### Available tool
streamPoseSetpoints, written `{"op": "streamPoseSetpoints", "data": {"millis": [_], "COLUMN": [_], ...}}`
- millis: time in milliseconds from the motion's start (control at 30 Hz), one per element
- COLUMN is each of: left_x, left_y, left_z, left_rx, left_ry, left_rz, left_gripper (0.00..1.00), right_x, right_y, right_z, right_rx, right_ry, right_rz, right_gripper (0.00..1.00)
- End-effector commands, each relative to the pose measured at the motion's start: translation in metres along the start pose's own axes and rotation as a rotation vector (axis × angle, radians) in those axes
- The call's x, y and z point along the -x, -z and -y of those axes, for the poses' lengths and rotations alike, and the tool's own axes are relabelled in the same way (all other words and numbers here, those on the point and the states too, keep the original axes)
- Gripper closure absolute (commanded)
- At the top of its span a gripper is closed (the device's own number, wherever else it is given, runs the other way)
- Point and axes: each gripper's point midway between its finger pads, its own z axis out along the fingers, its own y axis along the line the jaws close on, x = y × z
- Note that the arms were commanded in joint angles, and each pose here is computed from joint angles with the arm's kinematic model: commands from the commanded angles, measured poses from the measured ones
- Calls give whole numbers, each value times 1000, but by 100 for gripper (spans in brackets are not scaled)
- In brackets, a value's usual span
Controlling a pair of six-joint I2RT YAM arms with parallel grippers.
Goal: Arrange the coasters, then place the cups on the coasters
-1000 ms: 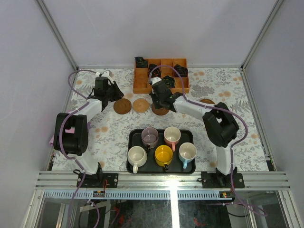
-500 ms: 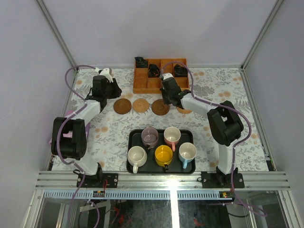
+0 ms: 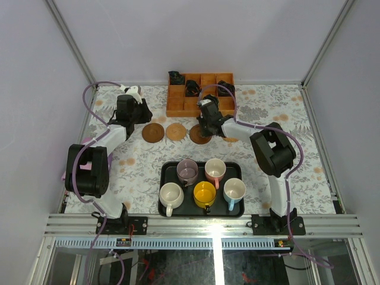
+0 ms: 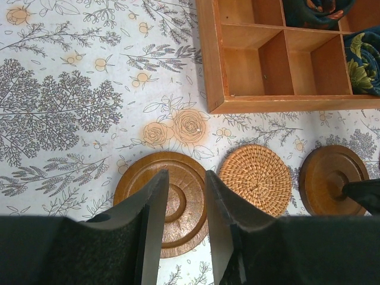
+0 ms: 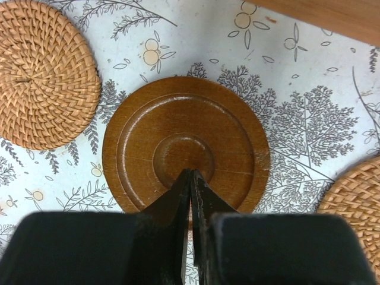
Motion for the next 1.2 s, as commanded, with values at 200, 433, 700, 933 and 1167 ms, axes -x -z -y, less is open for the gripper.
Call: {"op": "streamPoseSetpoints", "data": {"millis": [200, 433, 700, 933, 1167], "left_x": [19, 17, 17, 14, 15], "left_y": [-4, -7, -8, -10, -9], "left_z": [-1, -2, -2, 0, 4], "left_rx": [14, 16, 17, 4, -17], "left_ry": [-28, -23, -18, -12, -4], "left_rz": [54, 43, 42, 37, 43], "left_gripper": [69, 69, 69, 69, 68], "right_x": [-5, -9, -6, 0, 32], "right_y": [-17, -25, -29, -24, 10], "right_z": [-21, -25, -27, -20, -16], "right_rx": [97, 113, 119, 80, 55], "right_ry": [-43, -51, -55, -37, -13], "right_rz": [-32, -50, -46, -26, 70], "right_gripper": [95, 95, 95, 95, 95]}}
